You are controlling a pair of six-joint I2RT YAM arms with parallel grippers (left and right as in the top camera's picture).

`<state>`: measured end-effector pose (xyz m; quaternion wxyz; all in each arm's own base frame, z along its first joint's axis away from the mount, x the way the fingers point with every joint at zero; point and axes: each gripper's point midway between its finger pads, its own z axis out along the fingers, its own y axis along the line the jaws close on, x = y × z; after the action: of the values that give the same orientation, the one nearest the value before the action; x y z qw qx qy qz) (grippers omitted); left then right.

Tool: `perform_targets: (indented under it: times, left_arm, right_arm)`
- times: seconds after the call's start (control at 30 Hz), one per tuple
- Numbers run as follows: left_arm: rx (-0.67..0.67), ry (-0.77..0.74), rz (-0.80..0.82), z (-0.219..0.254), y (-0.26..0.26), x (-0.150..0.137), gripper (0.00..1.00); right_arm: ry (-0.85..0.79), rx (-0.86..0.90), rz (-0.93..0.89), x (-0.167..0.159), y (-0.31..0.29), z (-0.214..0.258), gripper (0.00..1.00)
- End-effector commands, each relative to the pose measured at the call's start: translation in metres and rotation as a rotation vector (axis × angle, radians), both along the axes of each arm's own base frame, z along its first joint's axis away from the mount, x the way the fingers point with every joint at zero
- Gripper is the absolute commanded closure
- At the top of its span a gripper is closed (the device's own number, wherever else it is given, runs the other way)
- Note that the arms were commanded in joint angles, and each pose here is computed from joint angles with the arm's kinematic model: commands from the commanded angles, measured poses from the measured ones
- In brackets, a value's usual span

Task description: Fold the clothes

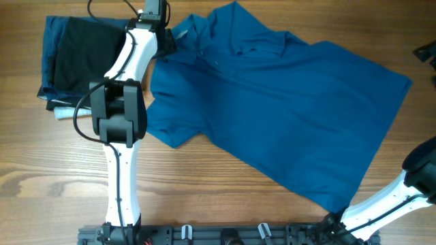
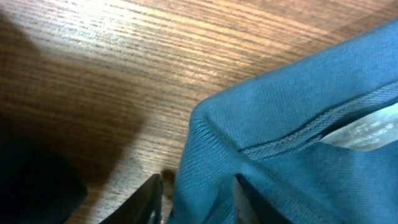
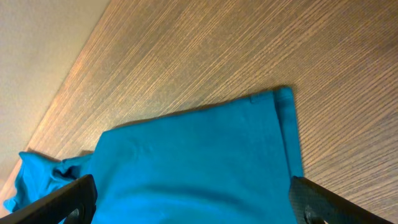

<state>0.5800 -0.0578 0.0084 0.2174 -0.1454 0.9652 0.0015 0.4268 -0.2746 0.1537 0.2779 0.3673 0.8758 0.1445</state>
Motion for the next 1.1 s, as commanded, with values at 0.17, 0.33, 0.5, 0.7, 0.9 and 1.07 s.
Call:
perform_targets:
  times: [0.17, 0.33, 0.5, 0.7, 0.9, 1.07]
  left_arm:
    - [-0.094, -0.291, -0.094, 0.199, -0.050, -0.021, 0.47]
    - [-0.114, -0.291, -0.126, 0.260, -0.065, -0.078, 0.47]
    - [-0.114, -0.216, -0.078, 0.287, -0.041, -0.133, 0.47]
    - [-0.108, -0.200, -0.067, 0.323, -0.022, -0.193, 0.46]
    - [-0.094, -0.188, -0.004, 0.335, -0.007, -0.224, 0.28]
    - [-0.075, -0.129, -0.002, 0.313, -0.010, -0.211, 0.26]
  right_arm:
    - [-0.013, -0.015, -0.007, -0.001, 0.001, 0.010, 0.00]
    - [-0.014, -0.015, -0.007, -0.001, 0.001, 0.010, 0.00]
    - [-0.015, -0.015, -0.008, -0.001, 0.001, 0.010, 0.00]
    - [0.037, 0.181, -0.233, -0.008, 0.007, 0.005, 0.00]
    - [0.157, 0.250, -0.064, -0.037, 0.046, -0.007, 0.16]
    - [0.482, 0.232, -0.110, -0.094, 0.065, -0.028, 0.44]
